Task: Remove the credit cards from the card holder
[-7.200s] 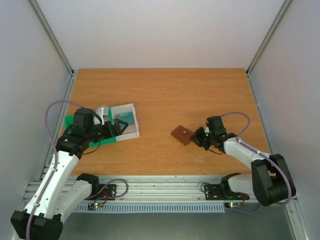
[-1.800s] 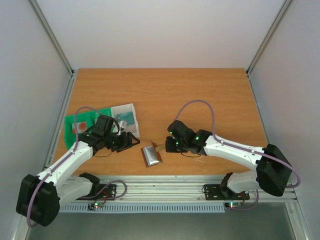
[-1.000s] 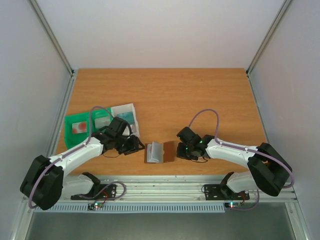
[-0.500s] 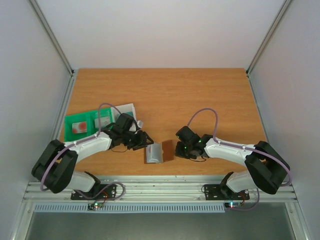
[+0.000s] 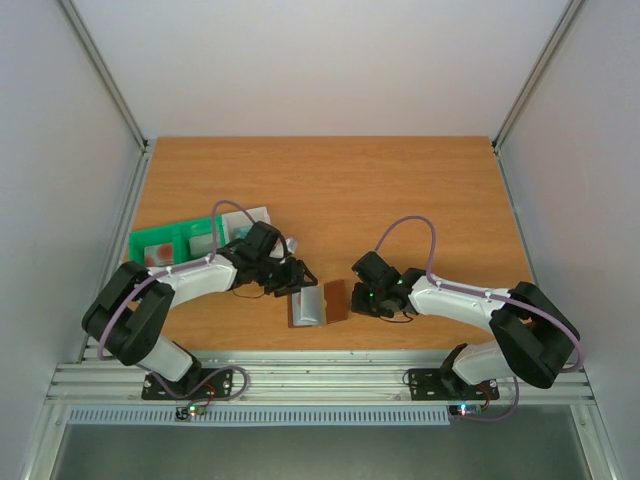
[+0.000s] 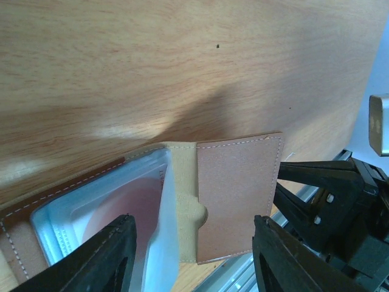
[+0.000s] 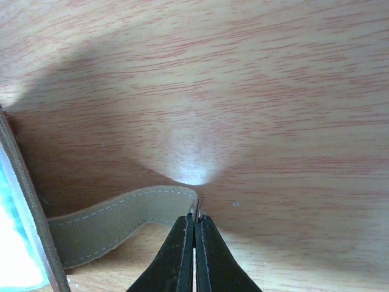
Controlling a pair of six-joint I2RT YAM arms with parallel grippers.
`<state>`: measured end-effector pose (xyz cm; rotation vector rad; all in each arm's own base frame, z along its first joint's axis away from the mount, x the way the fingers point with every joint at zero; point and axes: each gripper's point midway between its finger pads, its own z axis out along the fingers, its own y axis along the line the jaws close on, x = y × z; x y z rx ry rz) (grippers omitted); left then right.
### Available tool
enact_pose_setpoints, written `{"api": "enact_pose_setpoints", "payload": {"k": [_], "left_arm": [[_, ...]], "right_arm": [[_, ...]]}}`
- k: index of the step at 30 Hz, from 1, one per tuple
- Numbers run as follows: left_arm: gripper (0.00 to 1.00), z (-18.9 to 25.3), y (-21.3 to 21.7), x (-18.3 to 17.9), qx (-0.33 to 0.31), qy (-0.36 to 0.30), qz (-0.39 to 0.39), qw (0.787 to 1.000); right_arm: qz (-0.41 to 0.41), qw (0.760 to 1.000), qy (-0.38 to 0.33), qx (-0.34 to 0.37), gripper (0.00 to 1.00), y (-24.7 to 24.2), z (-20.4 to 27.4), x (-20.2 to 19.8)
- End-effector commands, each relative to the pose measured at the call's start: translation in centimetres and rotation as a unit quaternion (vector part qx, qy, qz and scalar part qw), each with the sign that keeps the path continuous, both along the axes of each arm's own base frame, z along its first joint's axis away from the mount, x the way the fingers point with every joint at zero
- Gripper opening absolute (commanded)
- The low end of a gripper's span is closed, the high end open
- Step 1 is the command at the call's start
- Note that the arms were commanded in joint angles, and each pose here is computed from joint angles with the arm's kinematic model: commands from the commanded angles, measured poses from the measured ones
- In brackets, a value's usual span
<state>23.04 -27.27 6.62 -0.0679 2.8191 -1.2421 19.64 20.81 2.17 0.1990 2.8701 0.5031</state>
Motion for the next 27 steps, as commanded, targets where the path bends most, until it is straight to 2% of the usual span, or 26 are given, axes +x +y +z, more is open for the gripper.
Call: {"api": "enact_pose_setpoints", "payload": {"k": [1, 5, 12, 18, 23, 27], "left_arm": [[0.54, 0.6, -0.8, 0.3, -0.013, -0.014, -0.011, 1.0], [0.49, 1.5, -1.8, 0.0, -0.048, -0.014, -0.013, 0.999], [0.37, 1.9, -3.9, -0.3, -0.081, -0.009, -0.025, 0.996], [0.36, 1.4, -4.5, 0.3, -0.082, -0.008, -0.017, 0.996], [0.36, 0.4, -5.2, 0.3, -0.083, 0.0, -0.014, 0.996], [0.4, 0.5, -6.2, 0.4, -0.082, -0.009, -0.02, 0.996]], "right_arm": [[-0.003, 1.0, -0.012, -0.007, 0.01, -0.3, 0.7, 0.6], [0.003, 1.0, -0.013, -0.005, 0.03, -0.1, 0.8, 0.6], [0.019, 0.999, -0.03, -0.006, 0.2, -0.5, 2.8, 0.5], [0.046, 0.998, -0.044, 0.008, 0.33, -0.5, 5.7, -0.1], [0.077, 0.993, -0.052, 0.066, 0.3, 1.4, 8.2, -0.7], [0.079, 0.988, -0.056, 0.123, 0.31, 2.7, 10.0, -1.2]]}}
